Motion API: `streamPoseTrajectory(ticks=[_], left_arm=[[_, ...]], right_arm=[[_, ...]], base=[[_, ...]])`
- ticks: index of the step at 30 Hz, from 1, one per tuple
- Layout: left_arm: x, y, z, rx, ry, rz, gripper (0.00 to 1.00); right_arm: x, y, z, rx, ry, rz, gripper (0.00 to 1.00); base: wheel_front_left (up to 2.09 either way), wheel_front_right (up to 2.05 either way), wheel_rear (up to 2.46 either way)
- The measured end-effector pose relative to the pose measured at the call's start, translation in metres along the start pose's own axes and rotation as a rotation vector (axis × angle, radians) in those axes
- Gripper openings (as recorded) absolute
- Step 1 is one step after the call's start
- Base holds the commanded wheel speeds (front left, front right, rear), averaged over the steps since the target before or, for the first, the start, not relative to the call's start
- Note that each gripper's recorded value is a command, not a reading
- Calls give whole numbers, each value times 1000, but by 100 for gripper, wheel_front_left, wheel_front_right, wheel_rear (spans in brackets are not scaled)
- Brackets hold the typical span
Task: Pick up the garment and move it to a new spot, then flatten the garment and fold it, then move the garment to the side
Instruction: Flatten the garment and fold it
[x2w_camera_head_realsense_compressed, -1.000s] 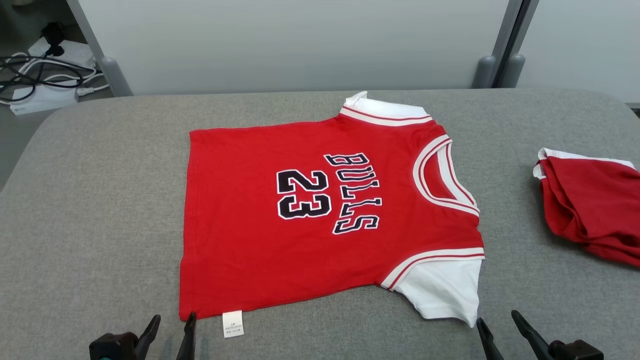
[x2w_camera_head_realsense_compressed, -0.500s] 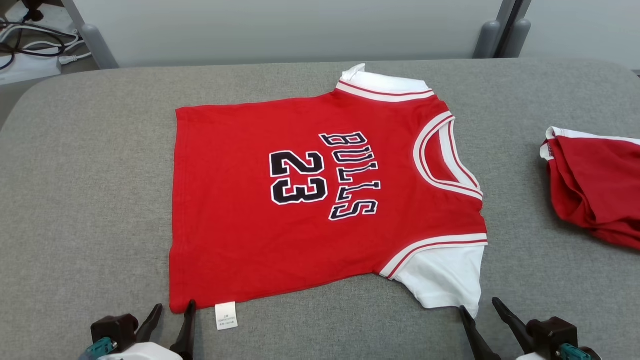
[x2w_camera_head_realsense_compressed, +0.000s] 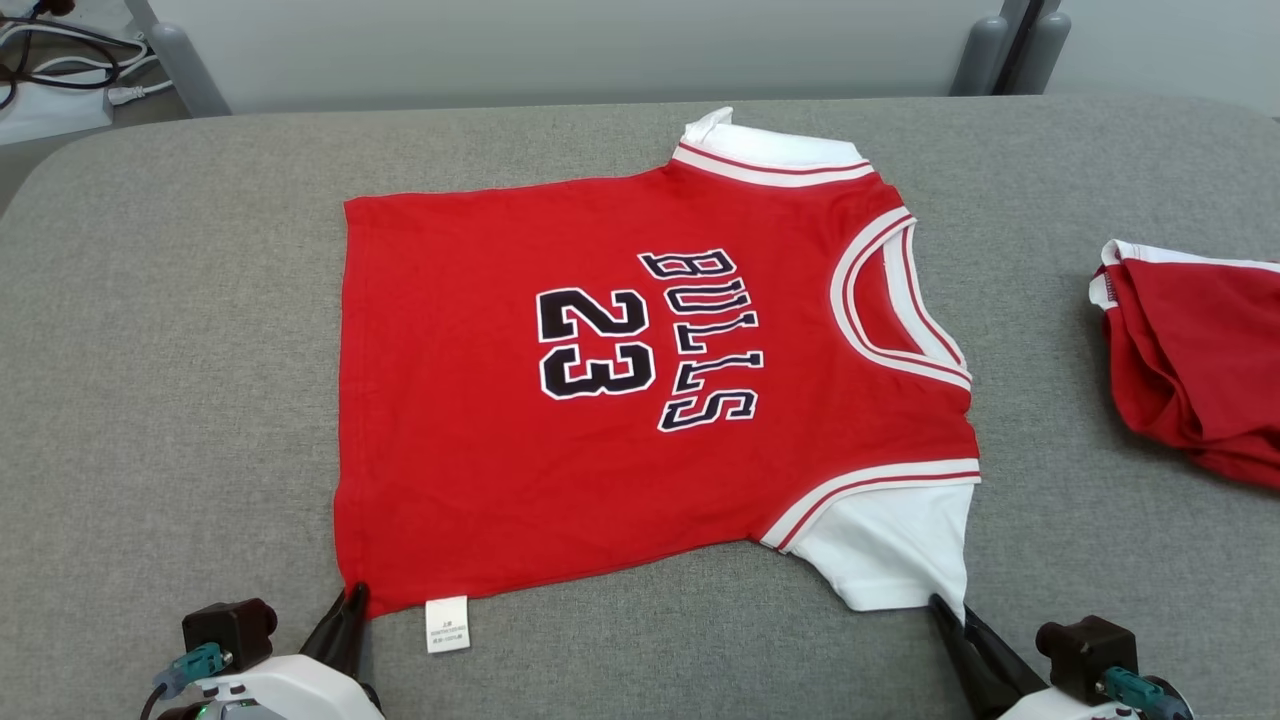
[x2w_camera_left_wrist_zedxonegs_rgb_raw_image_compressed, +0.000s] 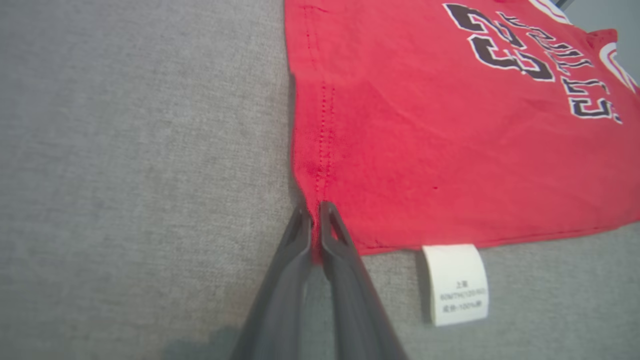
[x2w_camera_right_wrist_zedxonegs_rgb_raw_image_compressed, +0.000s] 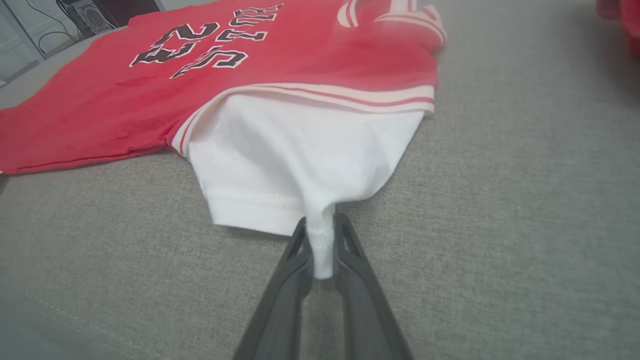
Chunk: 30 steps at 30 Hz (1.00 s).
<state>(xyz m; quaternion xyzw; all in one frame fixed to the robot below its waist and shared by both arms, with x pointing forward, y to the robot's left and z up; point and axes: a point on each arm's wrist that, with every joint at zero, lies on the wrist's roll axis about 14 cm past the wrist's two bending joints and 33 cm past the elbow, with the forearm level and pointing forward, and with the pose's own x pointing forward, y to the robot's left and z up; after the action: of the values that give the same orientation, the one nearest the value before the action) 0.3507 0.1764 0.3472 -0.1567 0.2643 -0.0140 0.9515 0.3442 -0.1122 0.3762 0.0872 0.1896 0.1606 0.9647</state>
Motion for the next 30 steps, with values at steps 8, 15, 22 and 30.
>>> streamPoseTrajectory(ticks=[8, 15, 22, 30], left_arm=[[-3, -3, -1, -27, -10, -3, 0], [-21, 10, -6, -37, -6, 32, 0], [-36, 23, -4, -25, 6, 73, 0], [-34, 18, 11, -5, 5, 67, 0]], right_arm=[[-8, -7, 7, 35, -33, -27, 0], [-38, -13, 8, 84, -75, -83, 0], [-62, -5, 2, 123, -82, -119, 0], [-60, -6, 7, 148, -55, -124, 0]], base=[[0, 0, 0], [0, 0, 0], [0, 0, 0], [0, 0, 0]])
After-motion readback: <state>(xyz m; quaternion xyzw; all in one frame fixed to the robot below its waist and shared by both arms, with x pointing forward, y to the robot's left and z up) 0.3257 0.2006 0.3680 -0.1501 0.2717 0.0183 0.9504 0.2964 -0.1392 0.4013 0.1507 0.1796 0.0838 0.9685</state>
